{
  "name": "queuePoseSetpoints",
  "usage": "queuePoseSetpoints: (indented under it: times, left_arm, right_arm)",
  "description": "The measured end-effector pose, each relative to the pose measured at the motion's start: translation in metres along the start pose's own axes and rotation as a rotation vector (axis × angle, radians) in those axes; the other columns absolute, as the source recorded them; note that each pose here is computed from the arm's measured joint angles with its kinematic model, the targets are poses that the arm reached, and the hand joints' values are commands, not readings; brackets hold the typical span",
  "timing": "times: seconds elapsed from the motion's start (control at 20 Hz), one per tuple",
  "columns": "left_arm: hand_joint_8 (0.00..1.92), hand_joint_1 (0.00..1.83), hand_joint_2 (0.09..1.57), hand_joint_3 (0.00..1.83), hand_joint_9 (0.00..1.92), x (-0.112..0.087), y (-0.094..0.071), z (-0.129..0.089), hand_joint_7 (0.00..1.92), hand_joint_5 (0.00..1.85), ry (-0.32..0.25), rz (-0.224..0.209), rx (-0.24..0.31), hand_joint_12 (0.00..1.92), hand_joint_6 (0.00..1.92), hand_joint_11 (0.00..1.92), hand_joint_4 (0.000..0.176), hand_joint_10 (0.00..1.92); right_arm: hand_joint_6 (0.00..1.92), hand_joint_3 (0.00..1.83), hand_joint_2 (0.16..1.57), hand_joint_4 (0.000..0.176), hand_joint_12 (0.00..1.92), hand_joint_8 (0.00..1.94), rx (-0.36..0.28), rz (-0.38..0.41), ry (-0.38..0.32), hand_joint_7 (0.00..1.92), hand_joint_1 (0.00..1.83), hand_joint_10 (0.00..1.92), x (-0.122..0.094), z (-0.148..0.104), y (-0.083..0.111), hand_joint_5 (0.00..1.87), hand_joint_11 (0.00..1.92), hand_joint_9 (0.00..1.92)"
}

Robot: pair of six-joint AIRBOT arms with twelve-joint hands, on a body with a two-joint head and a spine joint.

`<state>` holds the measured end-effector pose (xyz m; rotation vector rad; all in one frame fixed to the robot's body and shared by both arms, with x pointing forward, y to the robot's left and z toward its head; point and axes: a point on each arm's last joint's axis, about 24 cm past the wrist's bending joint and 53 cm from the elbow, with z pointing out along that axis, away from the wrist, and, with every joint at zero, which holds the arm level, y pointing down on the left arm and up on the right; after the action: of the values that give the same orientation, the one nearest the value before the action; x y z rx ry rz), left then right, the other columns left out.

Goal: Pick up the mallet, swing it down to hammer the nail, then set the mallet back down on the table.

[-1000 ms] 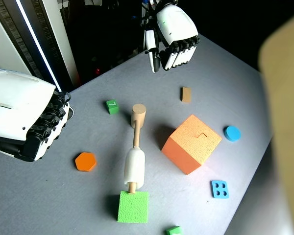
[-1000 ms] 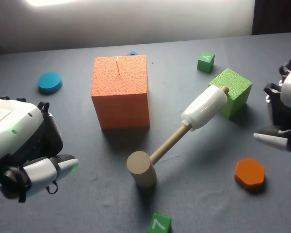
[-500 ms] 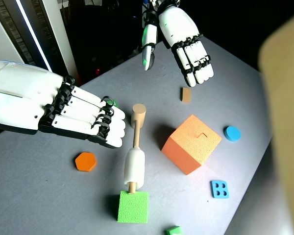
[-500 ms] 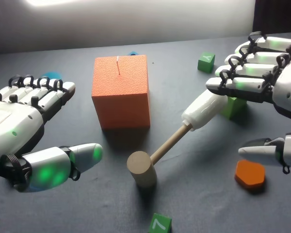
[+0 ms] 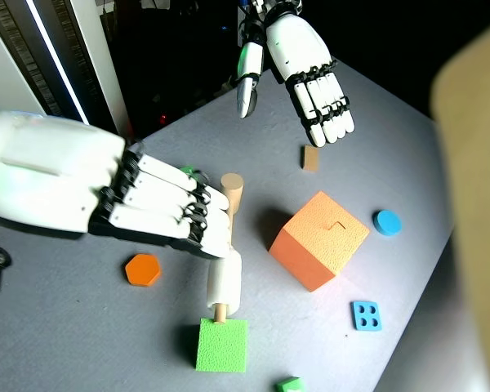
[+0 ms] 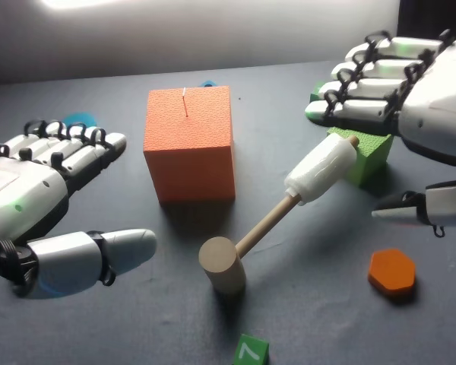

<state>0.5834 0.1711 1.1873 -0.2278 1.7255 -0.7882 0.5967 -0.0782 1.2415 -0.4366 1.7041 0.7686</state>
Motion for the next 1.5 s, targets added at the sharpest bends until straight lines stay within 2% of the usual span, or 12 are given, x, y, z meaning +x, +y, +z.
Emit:
queuePoseSetpoints:
  times: [0.05, 0.15, 0.25, 0.4, 0.5, 0.65, 0.7, 0.8, 0.85, 1.05, 1.35, 1.5]
  left_arm:
    - [0.0, 0.0, 1.17, 0.0, 0.0, 0.002, -0.001, 0.003, 0.0, 0.0, 0.014, 0.002, 0.017, 0.0, 0.0, 0.0, 0.0, 0.0]
    - [0.0, 0.0, 1.17, 0.0, 0.0, 0.014, -0.005, 0.008, 0.0, 0.0, 0.08, 0.011, 0.069, 0.0, 0.0, 0.0, 0.0, 0.0]
    - [0.0, 0.0, 1.17, 0.0, 0.0, 0.025, -0.009, 0.014, 0.0, 0.0, 0.134, 0.008, 0.117, 0.0, 0.0, 0.0, 0.0, 0.0]
    - [0.0, 0.0, 1.18, 0.01, 0.0, 0.03, -0.01, 0.022, 0.0, 0.0, 0.168, -0.009, 0.165, 0.0, 0.0, 0.0, 0.0, 0.0]
    - [0.0, 0.0, 1.18, 0.01, 0.0, 0.033, -0.01, 0.027, 0.0, 0.0, 0.177, -0.016, 0.183, 0.0, 0.0, 0.0, 0.0, 0.0]
    - [0.0, 0.0, 1.19, 0.01, 0.0, 0.039, -0.011, 0.031, 0.0, 0.0, 0.185, -0.014, 0.193, 0.0, 0.0, 0.0, 0.0, 0.0]
    - [0.0, 0.0, 1.19, 0.01, 0.0, 0.039, -0.008, 0.033, 0.0, 0.0, 0.186, -0.007, 0.191, 0.0, 0.0, 0.0, 0.0, 0.0]
    - [0.0, 0.0, 1.19, 0.01, 0.0, 0.035, -0.001, 0.039, 0.0, 0.0, 0.172, -0.006, 0.182, 0.0, 0.0, 0.0, 0.0, 0.0]
    - [0.0, 0.0, 1.19, 0.01, 0.0, 0.029, 0.002, 0.042, 0.0, 0.0, 0.155, -0.005, 0.18, 0.0, 0.0, 0.0, 0.0, 0.0]
    - [0.0, 0.0, 1.19, 0.01, 0.0, 0.03, -0.002, 0.046, 0.0, 0.0, 0.148, 0.014, 0.2, 0.0, 0.0, 0.0, 0.0, 0.0]
    - [0.0, 0.0, 1.18, 0.0, 0.0, 0.016, -0.007, 0.053, 0.0, 0.0, 0.103, 0.079, 0.222, 0.0, 0.0, 0.0, 0.0, 0.0]
    - [0.0, 0.0, 1.17, 0.0, 0.0, 0.013, -0.009, 0.06, 0.0, 0.0, 0.084, 0.086, 0.232, 0.0, 0.0, 0.0, 0.0, 0.0]
  right_arm:
    - [0.0, 0.0, 1.06, 0.0, 0.31, 0.0, 0.004, 0.011, 0.009, 0.15, 0.86, 0.0, 0.0, 0.002, -0.002, 0.17, 0.0, 0.13]
    - [0.0, 0.0, 1.06, 0.0, 0.24, 0.0, 0.029, 0.012, 0.03, 0.1, 0.98, 0.0, -0.003, 0.005, -0.014, 0.14, 0.0, 0.08]
    - [0.0, 0.0, 1.03, 0.0, 0.26, 0.0, 0.053, -0.009, 0.084, 0.08, 1.14, 0.0, 0.002, 0.011, -0.024, 0.13, 0.0, 0.07]
    - [0.0, 0.01, 1.09, 0.0, 0.27, 0.0, 0.056, -0.028, 0.18, 0.04, 1.22, 0.0, 0.025, 0.016, -0.024, 0.11, 0.0, 0.04]
    - [0.0, 0.0, 1.05, 0.0, 0.34, 0.0, 0.056, -0.017, 0.207, 0.06, 1.32, 0.01, 0.026, 0.026, -0.025, 0.12, 0.0, 0.07]
    - [0.0, 0.0, 1.03, 0.0, 0.37, 0.01, 0.053, 0.028, 0.222, 0.12, 1.39, 0.01, 0.025, 0.042, -0.024, 0.15, 0.0, 0.14]
    - [0.01, 0.0, 1.03, 0.0, 0.33, 0.01, 0.047, 0.03, 0.249, 0.14, 1.41, 0.01, 0.032, 0.048, -0.02, 0.17, 0.0, 0.16]
    - [0.01, 0.0, 1.01, 0.0, 0.4, 0.01, 0.033, 0.052, 0.283, 0.18, 1.42, 0.01, 0.04, 0.055, -0.011, 0.2, 0.0, 0.21]
    - [0.01, 0.0, 1.0, 0.0, 0.44, 0.01, 0.016, 0.052, 0.294, 0.2, 1.43, 0.01, 0.043, 0.061, -0.002, 0.22, 0.0, 0.23]
    - [0.0, 0.0, 1.02, 0.0, 0.39, 0.0, -0.006, 0.048, 0.304, 0.18, 1.45, 0.0, 0.05, 0.074, 0.006, 0.18, 0.0, 0.22]
    - [0.01, 0.0, 1.03, 0.0, 0.47, 0.0, 0.007, 0.043, 0.304, 0.21, 1.39, 0.0, 0.052, 0.093, -0.003, 0.25, 0.0, 0.2]
    - [0.01, 0.0, 1.02, 0.0, 0.52, 0.01, 0.016, 0.007, 0.333, 0.24, 1.39, 0.01, 0.069, 0.097, -0.011, 0.28, 0.0, 0.23]
